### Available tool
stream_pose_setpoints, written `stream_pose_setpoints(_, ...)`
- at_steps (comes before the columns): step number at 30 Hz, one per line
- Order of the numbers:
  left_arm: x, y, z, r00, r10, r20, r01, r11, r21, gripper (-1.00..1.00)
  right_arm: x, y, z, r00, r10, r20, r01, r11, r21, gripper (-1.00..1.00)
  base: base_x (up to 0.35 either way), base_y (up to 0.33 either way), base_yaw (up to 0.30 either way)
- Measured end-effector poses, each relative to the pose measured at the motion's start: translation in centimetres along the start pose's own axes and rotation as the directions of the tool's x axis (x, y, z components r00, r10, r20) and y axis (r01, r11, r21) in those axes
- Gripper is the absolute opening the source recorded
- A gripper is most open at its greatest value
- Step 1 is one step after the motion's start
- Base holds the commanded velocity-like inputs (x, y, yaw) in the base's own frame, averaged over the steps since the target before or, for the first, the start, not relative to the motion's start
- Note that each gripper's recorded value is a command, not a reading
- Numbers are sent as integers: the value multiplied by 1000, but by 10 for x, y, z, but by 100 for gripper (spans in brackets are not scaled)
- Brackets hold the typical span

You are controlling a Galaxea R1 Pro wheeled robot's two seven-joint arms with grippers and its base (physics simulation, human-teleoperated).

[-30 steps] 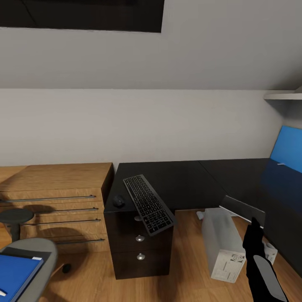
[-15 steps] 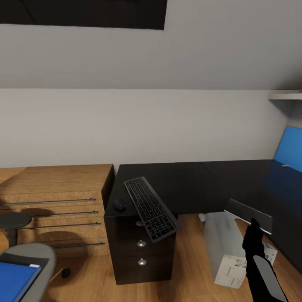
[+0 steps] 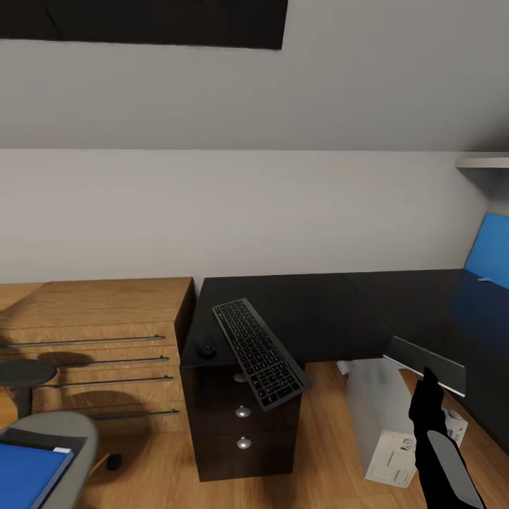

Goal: In the bedroom, organize the workspace by keeping the computer under the desk, ensuring the monitor is on the desk, placing the keyboard on the desk next to the monitor, placing the mouse on the desk next to the keyboard, moving the folder from the swivel chair onto the desk next to the mouse, stacking the notebook on top of the folder with the pen on top of the notebook, and positioning the swivel chair next to the desk.

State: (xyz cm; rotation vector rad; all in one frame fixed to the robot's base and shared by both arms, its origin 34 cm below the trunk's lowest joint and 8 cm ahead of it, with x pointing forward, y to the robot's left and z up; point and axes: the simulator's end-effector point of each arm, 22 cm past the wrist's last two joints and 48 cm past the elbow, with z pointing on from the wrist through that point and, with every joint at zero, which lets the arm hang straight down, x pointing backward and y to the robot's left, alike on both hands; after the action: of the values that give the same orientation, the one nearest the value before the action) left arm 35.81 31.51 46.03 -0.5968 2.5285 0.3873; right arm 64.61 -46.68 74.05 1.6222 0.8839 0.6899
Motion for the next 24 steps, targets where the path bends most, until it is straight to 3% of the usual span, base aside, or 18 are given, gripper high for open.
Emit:
stream_pose_setpoints(13, -6, 3, 1, 998, 52, 35, -52, 999, -5, 100, -2, 1, 0, 1000, -2, 3, 2, 1000, -2, 100, 127, 1, 0)
stream_pose_setpoints(24, -4, 7, 3, 997, 69, 36, -69, 997, -16, 100, -5, 3, 2, 1000, -6, 6, 6, 1000, -6, 100, 21, 0, 0)
